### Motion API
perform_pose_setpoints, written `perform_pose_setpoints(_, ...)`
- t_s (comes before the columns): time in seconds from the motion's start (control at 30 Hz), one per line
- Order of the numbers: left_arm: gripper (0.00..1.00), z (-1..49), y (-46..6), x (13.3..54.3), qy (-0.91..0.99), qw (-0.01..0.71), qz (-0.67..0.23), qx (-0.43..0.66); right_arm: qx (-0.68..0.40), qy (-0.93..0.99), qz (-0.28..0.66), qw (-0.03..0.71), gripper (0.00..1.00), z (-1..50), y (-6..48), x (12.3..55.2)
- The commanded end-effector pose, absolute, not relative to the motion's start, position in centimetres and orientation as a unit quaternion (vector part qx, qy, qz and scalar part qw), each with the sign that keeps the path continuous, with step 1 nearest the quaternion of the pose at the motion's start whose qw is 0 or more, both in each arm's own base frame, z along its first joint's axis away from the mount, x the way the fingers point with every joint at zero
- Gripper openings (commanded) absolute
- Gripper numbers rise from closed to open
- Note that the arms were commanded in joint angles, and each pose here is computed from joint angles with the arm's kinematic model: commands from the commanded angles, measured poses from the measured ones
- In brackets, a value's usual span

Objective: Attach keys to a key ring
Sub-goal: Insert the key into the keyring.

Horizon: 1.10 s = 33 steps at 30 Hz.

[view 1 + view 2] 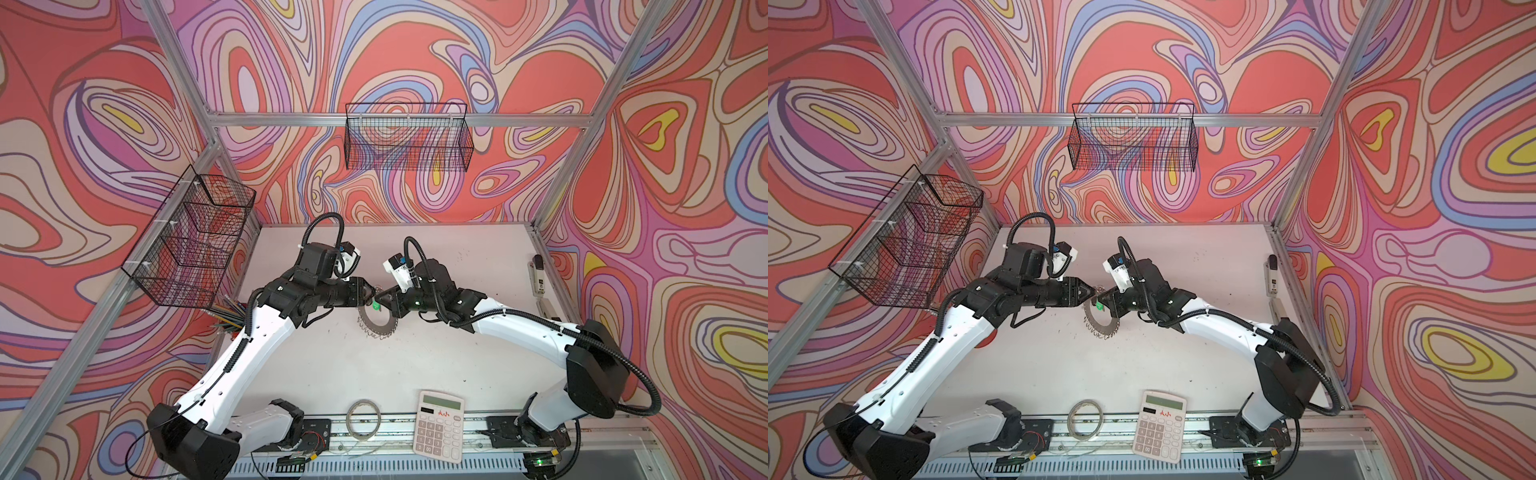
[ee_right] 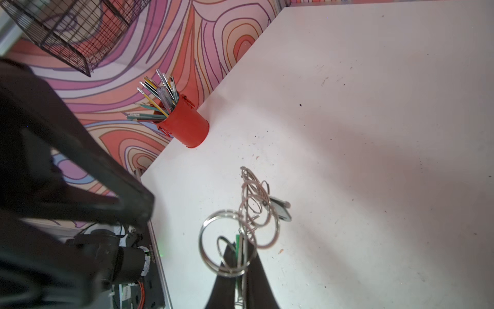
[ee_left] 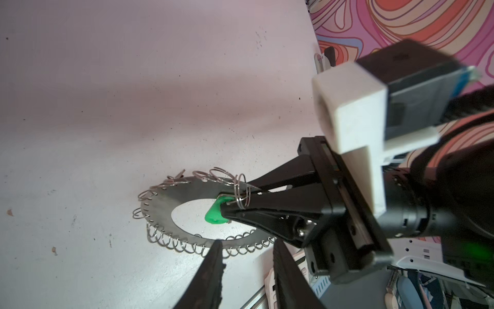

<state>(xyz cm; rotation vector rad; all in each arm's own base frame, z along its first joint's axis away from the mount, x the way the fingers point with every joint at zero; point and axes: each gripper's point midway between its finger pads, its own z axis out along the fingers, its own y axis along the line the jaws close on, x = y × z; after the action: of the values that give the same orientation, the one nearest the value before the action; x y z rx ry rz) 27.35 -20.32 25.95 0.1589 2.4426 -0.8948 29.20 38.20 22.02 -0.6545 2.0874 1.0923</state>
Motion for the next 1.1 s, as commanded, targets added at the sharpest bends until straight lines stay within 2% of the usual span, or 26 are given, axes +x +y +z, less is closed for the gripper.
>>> perform_pose_setpoints(0.0, 0.34, 27.9, -21.2, 28.9, 0.881, 0.305, -0.36, 0.037, -0.208, 0.792, 0.457, 0.348, 0.0, 23.9, 38.5, 29.7)
perform_pose_setpoints(0.4, 0.35, 26.6, -21.8, 29.4, 0.882, 0.29, -0.37, 0.026, -0.207, 0.79, 0.459, 0.351, 0.0, 23.9, 38.7, 29.9)
perform_pose_setpoints(0.97, 0.3, 26.3, -22.8, 30.1, 0.879, 0.28, -0.384, 0.033, -0.214, 0.791, 0.454, 0.35, 0.0, 23.7, 39.0, 30.0)
perform_pose_setpoints(1.07, 0.26, 26.1, -22.9, 30.1, 0.881, 0.275, -0.384, 0.034, -0.214, 0.791, 0.453, 0.35, 0.0, 23.6, 38.9, 30.1)
